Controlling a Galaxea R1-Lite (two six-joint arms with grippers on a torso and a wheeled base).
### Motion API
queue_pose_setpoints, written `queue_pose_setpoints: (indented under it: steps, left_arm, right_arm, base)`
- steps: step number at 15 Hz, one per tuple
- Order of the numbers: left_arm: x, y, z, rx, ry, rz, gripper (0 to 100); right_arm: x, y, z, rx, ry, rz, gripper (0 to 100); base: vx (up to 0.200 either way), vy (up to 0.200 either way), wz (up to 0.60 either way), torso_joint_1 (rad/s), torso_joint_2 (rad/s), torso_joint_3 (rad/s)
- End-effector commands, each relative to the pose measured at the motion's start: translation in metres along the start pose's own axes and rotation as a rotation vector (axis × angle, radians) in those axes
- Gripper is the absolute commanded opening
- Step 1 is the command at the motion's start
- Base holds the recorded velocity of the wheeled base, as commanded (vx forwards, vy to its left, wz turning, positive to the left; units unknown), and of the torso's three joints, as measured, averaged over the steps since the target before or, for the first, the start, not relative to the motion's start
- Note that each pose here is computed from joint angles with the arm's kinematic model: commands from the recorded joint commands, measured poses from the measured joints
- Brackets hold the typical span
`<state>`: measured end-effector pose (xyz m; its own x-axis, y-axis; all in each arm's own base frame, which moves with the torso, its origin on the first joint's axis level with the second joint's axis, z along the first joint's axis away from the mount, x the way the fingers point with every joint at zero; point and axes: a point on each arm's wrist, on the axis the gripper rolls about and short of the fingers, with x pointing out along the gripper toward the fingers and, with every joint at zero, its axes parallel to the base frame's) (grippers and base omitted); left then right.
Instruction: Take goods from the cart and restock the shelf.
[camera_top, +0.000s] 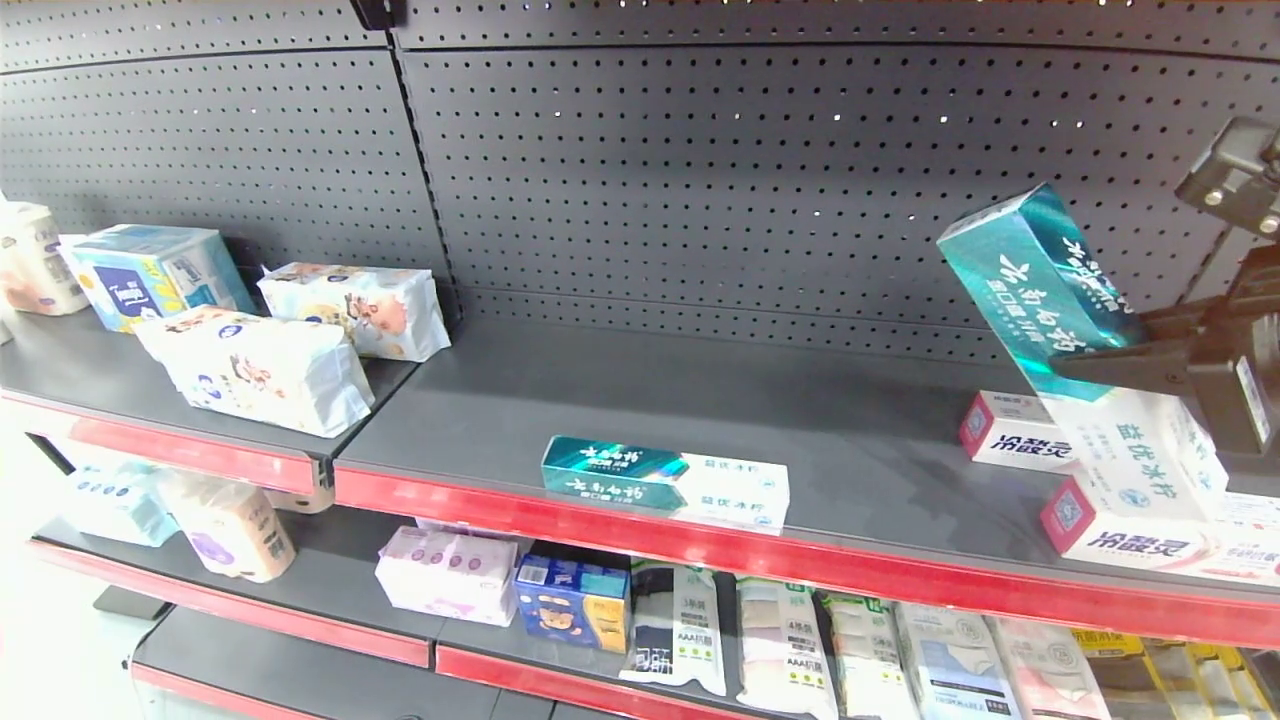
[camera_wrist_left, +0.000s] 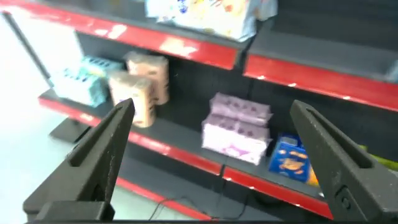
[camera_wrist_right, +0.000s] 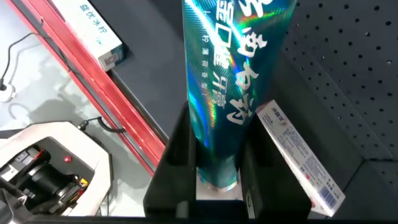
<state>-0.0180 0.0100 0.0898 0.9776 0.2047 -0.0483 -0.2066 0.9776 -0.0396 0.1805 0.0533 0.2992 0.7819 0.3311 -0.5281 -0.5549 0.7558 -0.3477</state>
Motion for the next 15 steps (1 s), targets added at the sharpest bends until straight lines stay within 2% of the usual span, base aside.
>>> queue_pose_setpoints:
  steps: [1,2,3,6,7,8,9,10,12,14,15]
  left_arm:
    - [0.003,-0.001,-0.008,-0.008,0.016,-0.013,100]
    - [0.003,-0.004,-0.008,-0.027,0.012,-0.136,100]
    - [0.003,-0.005,-0.008,-0.027,0.017,-0.193,100]
    - [0.003,-0.005,-0.008,-0.025,0.019,-0.2,100]
    - [0.003,-0.005,-0.008,-0.007,0.015,-0.208,100]
    - [0.003,-0.005,-0.008,-0.005,0.017,-0.213,100]
    - [0.002,-0.007,-0.01,-0.002,0.039,-0.284,100]
    - [0.002,-0.008,-0.013,0.018,0.065,-0.323,100]
    - [0.002,-0.008,-0.012,0.023,0.058,-0.322,100]
    - [0.002,-0.008,-0.013,0.057,0.056,-0.33,100]
    - [0.002,-0.008,-0.013,0.058,0.055,-0.33,100]
  right_arm:
    - [0.001,0.0,0.0,-0.001,0.001,0.002,0]
    - [0.0,0.0,0.0,0.001,0.0,0.0,0]
    - [0.0,0.0,0.001,0.008,-0.003,-0.001,0]
    - [-0.002,-0.001,0.002,0.009,-0.014,-0.006,0]
    - [-0.002,0.0,0.004,0.007,-0.023,-0.004,0]
    - [-0.003,0.0,0.005,0.004,-0.026,-0.004,0]
    - [-0.003,-0.001,0.006,0.003,-0.032,-0.006,0]
    - [-0.003,0.001,0.008,-0.003,-0.039,0.001,0]
    - [-0.001,0.004,0.01,-0.011,-0.043,0.017,0]
    - [0.004,0.004,0.012,-0.016,-0.056,0.017,0]
    - [0.008,0.005,0.013,-0.024,-0.084,0.012,0]
  base:
    - [0.0,0.0,0.0,0.0,0.0,0.0]
    - [0.0,0.0,0.0,0.0,0.0,0.0]
    - [0.0,0.0,0.0,0.0,0.0,0.0]
    - [0.0,0.0,0.0,0.0,0.0,0.0]
    - [0.0,0.0,0.0,0.0,0.0,0.0]
    - [0.0,0.0,0.0,0.0,0.0,0.0]
    - [0.0,0.0,0.0,0.0,0.0,0.0]
    - [0.0,0.0,0.0,0.0,0.0,0.0]
    - [0.0,0.0,0.0,0.0,0.0,0.0]
    - [0.0,0.0,0.0,0.0,0.0,0.0]
    - [0.0,0.0,0.0,0.0,0.0,0.0]
